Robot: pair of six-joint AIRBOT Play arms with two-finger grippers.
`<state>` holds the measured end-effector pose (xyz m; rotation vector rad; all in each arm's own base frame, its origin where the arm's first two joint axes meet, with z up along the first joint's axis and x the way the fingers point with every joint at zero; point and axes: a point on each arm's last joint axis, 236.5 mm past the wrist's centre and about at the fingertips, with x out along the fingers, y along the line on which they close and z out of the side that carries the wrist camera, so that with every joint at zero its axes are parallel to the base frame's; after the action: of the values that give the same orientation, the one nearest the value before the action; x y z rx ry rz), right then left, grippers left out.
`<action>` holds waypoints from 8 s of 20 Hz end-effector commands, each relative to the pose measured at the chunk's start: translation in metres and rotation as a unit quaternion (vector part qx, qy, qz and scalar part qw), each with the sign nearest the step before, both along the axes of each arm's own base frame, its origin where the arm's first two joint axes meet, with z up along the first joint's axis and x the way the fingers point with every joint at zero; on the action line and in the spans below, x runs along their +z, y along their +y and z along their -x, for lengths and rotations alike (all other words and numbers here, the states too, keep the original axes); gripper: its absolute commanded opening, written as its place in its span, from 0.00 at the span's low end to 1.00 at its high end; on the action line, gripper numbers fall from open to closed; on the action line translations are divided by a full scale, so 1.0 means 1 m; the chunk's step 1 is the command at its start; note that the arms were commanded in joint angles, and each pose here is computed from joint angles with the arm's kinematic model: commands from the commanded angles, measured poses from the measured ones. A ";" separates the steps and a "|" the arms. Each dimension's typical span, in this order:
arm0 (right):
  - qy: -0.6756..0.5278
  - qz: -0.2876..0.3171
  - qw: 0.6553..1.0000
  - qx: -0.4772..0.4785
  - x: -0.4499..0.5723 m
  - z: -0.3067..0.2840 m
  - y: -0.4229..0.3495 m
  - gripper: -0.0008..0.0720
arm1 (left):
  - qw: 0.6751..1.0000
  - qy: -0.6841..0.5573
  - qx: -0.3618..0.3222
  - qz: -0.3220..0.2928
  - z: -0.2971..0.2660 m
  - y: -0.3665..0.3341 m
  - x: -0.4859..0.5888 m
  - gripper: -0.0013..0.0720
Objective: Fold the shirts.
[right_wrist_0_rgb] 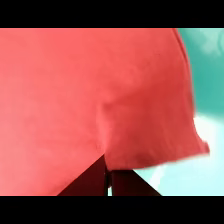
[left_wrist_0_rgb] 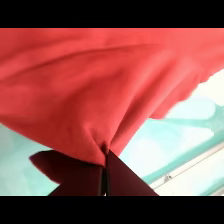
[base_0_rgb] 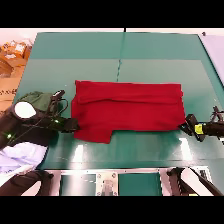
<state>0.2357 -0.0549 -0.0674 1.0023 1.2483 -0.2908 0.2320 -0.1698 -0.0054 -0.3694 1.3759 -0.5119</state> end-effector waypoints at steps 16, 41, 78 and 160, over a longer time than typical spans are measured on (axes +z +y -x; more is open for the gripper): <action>-0.129 -0.008 0.991 0.027 0.048 -0.203 -0.008 0.03 | 0.982 -0.185 0.009 -0.031 -0.244 -0.020 0.032 0.06; -0.109 -0.132 0.958 0.229 -0.035 -0.207 -0.033 0.46 | 0.994 -0.106 0.017 -0.006 -0.266 0.016 0.027 0.91; -0.319 -0.054 0.834 0.447 0.253 -0.197 0.186 0.03 | 0.991 -0.091 -0.078 -0.056 -0.270 -0.082 0.027 0.06; 0.123 0.045 0.889 -0.438 0.059 0.192 -0.240 0.25 | 0.986 -0.098 -0.013 -0.131 -0.264 0.088 0.097 0.06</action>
<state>0.0782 -0.3032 -0.0370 1.4133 0.7747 -1.0837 0.4970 -0.0819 0.0911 -0.1047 1.2412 -0.3563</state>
